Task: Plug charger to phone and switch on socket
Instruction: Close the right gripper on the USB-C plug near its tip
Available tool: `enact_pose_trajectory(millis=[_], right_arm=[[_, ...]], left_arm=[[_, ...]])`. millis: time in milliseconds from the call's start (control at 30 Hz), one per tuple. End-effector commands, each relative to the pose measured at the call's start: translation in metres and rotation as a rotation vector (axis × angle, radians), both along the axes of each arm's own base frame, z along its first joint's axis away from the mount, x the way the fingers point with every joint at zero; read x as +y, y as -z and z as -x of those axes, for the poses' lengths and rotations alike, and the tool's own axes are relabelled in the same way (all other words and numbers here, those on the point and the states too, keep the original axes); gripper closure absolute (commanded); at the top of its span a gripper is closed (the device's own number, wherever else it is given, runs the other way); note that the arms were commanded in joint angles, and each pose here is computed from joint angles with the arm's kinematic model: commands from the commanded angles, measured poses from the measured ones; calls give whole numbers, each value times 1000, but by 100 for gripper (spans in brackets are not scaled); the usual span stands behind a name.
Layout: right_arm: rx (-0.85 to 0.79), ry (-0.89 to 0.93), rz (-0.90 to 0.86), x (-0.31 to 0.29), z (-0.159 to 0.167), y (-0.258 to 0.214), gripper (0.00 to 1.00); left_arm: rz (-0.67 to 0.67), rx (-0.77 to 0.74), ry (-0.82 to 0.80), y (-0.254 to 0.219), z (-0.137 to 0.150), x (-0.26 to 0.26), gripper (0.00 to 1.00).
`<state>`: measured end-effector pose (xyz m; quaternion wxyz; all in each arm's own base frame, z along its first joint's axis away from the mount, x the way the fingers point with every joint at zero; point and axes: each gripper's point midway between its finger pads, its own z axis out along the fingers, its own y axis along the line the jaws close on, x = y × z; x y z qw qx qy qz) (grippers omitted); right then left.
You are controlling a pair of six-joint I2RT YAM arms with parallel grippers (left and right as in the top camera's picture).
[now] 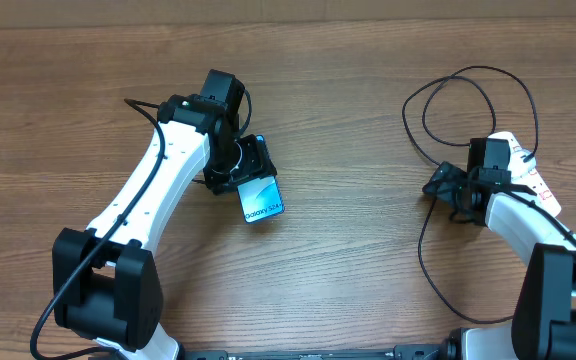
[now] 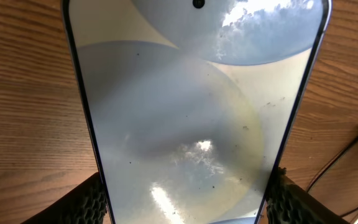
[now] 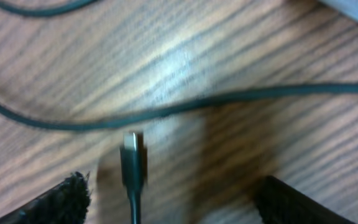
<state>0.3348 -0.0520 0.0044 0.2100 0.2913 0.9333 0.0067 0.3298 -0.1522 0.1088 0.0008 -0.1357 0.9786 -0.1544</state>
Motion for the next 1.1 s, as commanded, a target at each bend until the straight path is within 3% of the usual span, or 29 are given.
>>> enact_pose_trajectory(millis=[0, 433, 733, 1067], right_arm=[[38, -9, -74, 13, 3, 17, 18], [46, -74, -137, 28, 3, 23, 33], [107, -125, -66, 37, 11, 37, 42], [184, -136, -28, 44, 24, 51, 64]], left_arm=[[32, -19, 1, -8, -7, -6, 57], [37, -33, 2, -8, -10, -7, 57], [37, -33, 2, -8, -10, -8, 57], [39, -37, 20, -9, -10, -8, 57]])
